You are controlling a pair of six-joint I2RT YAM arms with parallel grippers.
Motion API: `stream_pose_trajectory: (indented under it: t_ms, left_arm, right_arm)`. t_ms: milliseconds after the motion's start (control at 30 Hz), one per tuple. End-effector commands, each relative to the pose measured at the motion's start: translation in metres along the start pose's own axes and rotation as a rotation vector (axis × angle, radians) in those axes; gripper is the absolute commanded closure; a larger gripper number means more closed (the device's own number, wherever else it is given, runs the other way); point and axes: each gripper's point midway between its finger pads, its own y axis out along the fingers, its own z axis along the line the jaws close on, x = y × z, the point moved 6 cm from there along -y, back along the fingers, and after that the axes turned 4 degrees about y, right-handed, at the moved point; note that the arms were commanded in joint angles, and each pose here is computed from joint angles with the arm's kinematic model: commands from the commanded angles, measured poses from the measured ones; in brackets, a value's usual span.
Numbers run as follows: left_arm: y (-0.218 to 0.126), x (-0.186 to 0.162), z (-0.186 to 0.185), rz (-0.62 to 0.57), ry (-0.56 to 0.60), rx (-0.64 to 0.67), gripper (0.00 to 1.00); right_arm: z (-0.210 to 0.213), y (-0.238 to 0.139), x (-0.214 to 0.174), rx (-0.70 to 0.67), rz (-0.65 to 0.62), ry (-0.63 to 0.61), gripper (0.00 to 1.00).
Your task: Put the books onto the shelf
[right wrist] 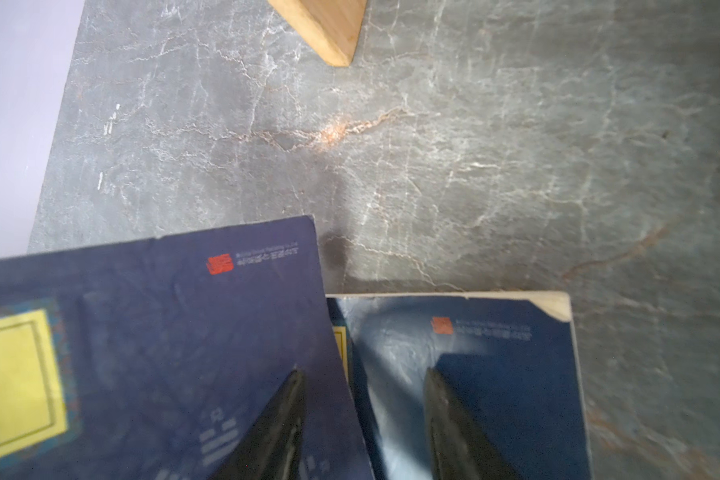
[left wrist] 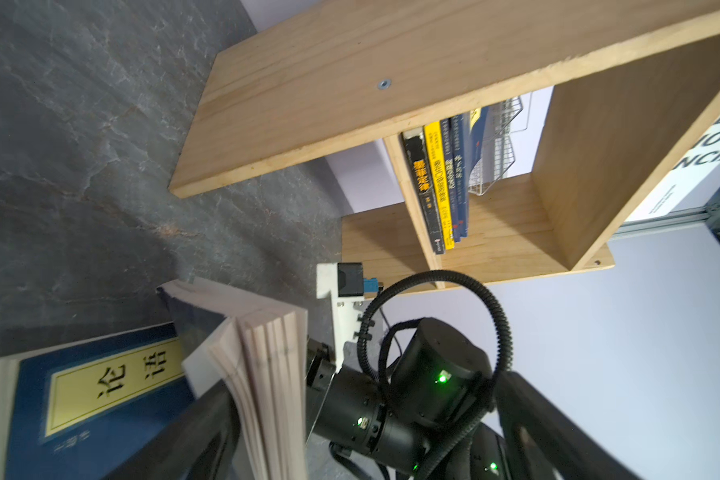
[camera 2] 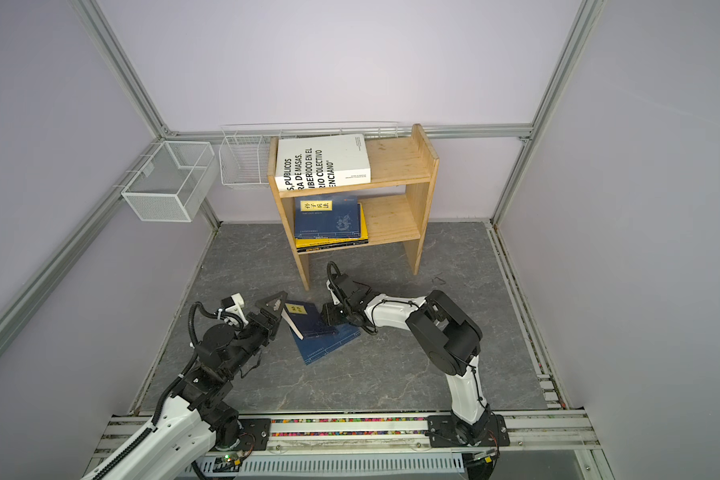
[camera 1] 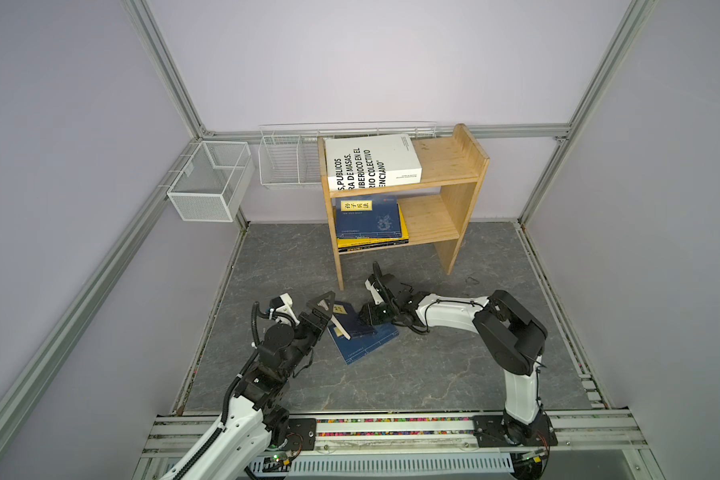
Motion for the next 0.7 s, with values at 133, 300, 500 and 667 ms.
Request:
stream_pose_trajectory:
  t_ms: [133, 300, 500, 667]
  left_arm:
    - [0.028, -0.001, -0.011, 0.0, -0.06, -0.09, 0.05]
    - [0.041, -0.005, -0.011, 0.044, -0.053, -0.083, 0.05]
    - [0.03, 0.002, -0.01, 0.026, 0.082, 0.049, 0.05]
    - [-0.005, 0.02, 0.003, 0.019, 0.24, 0.328, 0.03]
  right_arm:
    - [-0.033, 0.021, -0.053, -0.11, 0.213, 0.066, 0.51]
    - [-0.033, 0.02, -0.054, -0.111, 0.213, 0.066, 0.51]
    - [-0.033, 0.019, -0.054, -0.115, 0.213, 0.067, 0.51]
    - [-0.033, 0.02, -0.054, -0.116, 0.214, 0.059, 0.51]
